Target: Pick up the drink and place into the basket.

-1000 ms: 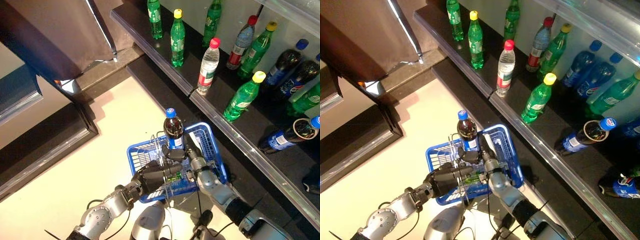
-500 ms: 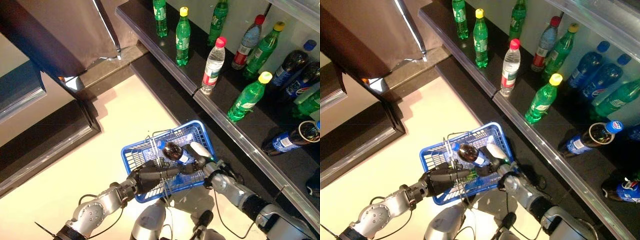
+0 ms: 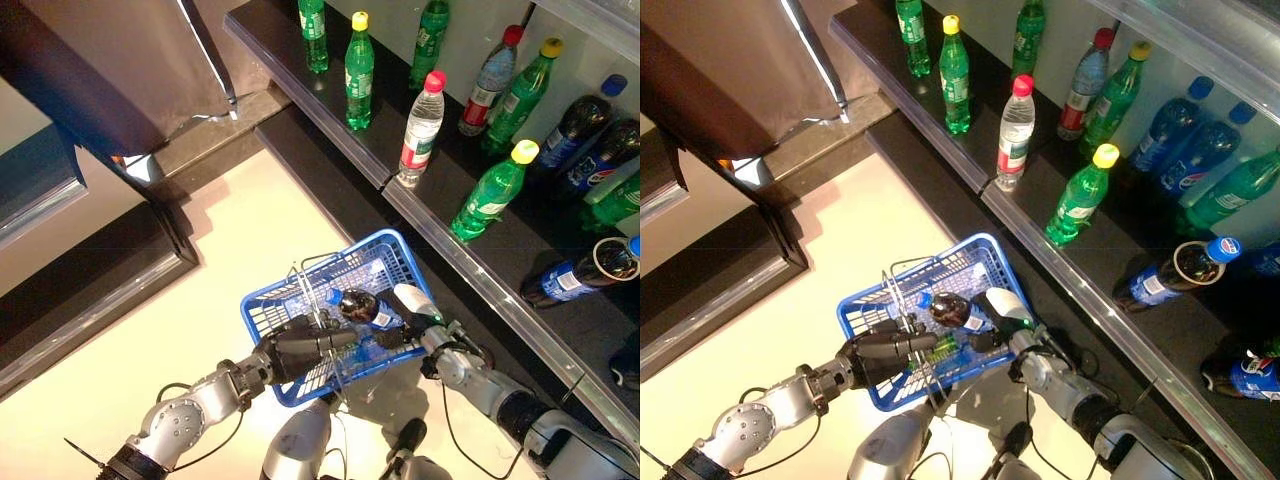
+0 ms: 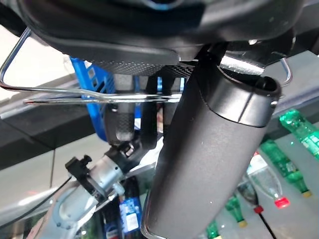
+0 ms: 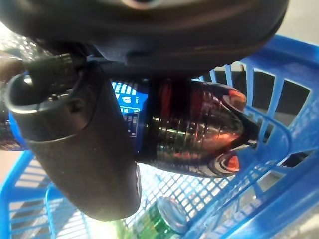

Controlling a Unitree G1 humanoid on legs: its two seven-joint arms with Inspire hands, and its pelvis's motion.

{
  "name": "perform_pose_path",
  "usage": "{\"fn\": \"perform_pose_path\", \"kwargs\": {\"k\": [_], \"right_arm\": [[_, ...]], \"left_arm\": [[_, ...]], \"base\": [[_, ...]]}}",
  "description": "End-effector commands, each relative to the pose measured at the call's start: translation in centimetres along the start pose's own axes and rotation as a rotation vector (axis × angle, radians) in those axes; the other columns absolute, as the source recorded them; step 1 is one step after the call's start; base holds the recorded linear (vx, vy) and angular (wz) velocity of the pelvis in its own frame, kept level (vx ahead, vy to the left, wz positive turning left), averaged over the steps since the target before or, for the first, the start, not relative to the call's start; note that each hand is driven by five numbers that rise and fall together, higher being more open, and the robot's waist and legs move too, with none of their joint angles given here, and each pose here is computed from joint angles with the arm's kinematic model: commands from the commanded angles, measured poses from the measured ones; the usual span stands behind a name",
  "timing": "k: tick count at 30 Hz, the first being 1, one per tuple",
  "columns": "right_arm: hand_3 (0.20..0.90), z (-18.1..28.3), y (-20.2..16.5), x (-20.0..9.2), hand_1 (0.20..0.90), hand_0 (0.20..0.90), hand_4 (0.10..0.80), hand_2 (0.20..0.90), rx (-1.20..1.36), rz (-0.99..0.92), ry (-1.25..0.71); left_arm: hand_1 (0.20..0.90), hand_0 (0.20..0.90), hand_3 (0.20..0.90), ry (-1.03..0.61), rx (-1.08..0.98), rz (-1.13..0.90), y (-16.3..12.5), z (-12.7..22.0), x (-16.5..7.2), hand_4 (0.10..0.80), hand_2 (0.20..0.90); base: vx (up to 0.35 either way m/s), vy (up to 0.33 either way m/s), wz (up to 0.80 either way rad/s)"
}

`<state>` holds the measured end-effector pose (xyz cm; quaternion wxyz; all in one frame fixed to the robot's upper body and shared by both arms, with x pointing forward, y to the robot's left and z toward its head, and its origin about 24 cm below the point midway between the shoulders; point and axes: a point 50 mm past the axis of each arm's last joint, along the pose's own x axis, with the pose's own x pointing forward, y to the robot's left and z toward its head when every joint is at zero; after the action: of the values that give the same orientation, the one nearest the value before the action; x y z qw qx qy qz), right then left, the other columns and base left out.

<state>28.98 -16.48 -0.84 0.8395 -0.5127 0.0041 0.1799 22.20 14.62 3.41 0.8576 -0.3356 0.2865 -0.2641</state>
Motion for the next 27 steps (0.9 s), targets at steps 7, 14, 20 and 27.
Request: {"fn": "perform_pose_path", "kwargs": {"k": [7, 14, 20, 27], "right_arm": [[0.200, 5.2, -3.4, 3.9, 0.300, 0.300, 0.100, 0.300, -0.147, -0.033, -0.127], [0.200, 6.6, -4.3, 6.1, 0.300, 0.300, 0.100, 0.300, -0.258, 0.007, -0.076], [0.200, 8.1, -5.2, 7.5, 0.300, 0.300, 0.100, 0.300, -0.347, 0.065, -0.068], [0.200, 9.3, -5.9, 8.7, 0.300, 0.300, 0.100, 0.300, -0.405, 0.129, -0.052]], "left_arm": [[0.300, 0.300, 0.200, -0.129, 0.029, -0.612, -10.4, 4.0, 0.4, 0.100, 0.300], [0.300, 0.300, 0.200, -0.017, 0.028, -0.670, -12.0, 2.7, 1.4, 0.100, 0.300], [0.300, 0.300, 0.200, 0.033, 0.002, -0.703, -13.1, 2.0, 2.4, 0.100, 0.300], [0.300, 0.300, 0.200, 0.156, -0.001, -0.802, -14.9, 0.4, 3.3, 0.100, 0.300]], "base": [[0.000, 0.000, 0.00], [0.000, 0.000, 0.00], [-0.003, 0.015, 0.02], [-0.012, 0.027, 0.14]]}}
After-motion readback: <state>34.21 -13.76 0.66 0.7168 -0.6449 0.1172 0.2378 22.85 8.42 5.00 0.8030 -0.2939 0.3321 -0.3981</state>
